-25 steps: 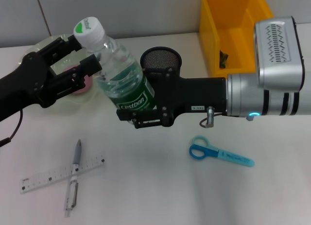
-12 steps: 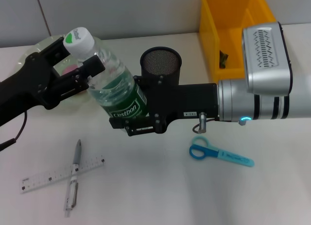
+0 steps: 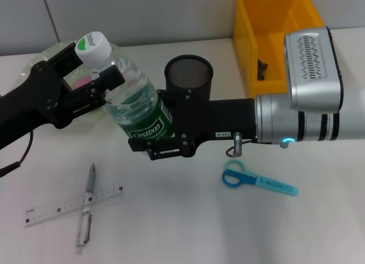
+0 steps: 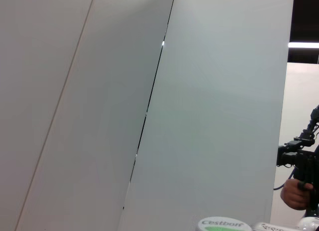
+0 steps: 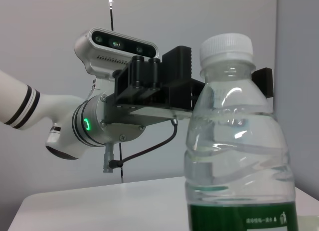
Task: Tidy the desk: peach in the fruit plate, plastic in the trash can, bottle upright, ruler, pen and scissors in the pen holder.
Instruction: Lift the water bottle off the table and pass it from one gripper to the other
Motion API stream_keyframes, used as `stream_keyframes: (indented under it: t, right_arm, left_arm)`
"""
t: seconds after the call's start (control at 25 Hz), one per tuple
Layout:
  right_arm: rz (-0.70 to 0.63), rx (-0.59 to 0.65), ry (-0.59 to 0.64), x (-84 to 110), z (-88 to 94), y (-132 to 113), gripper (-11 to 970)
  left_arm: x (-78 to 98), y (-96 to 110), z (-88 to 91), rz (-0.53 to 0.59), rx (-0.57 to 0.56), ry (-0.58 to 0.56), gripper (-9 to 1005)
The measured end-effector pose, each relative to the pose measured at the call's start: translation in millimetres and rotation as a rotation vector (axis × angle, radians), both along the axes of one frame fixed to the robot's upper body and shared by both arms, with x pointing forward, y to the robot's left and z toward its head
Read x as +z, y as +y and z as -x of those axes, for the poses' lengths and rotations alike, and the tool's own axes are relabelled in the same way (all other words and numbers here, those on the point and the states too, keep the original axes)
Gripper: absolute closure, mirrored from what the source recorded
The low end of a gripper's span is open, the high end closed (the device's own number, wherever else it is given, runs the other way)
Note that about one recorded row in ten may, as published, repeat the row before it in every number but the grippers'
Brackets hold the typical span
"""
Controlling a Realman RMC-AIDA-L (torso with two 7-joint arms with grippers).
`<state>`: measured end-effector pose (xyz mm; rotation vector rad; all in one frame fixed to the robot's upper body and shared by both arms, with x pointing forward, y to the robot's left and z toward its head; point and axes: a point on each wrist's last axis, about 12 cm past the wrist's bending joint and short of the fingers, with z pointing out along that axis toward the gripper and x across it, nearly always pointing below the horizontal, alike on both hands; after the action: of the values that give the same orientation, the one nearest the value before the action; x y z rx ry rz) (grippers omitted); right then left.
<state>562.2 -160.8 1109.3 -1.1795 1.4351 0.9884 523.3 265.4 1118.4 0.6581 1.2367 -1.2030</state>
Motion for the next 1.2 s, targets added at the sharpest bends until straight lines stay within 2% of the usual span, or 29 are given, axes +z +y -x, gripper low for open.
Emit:
stream_keyframes:
  t: [0.68,1.12,1.2]
  right_arm:
    - [0.001,0.005,0.002,-0.6,1.1,0.2,195]
    - [0.002,0.006,0.002,-0.3,1.0,0.0,194]
    - [0.002,0.008,0.001,0.0,0.9,0.3,194]
  left_arm:
    - [0.4,1.8,-0.7,0.002,0.005,0.008,181]
    - [0.2,1.5,-1.7,0.001,0.007,0.015,562]
    - [0.3,1.2,-1.8,0.001,0.006,0.015,562]
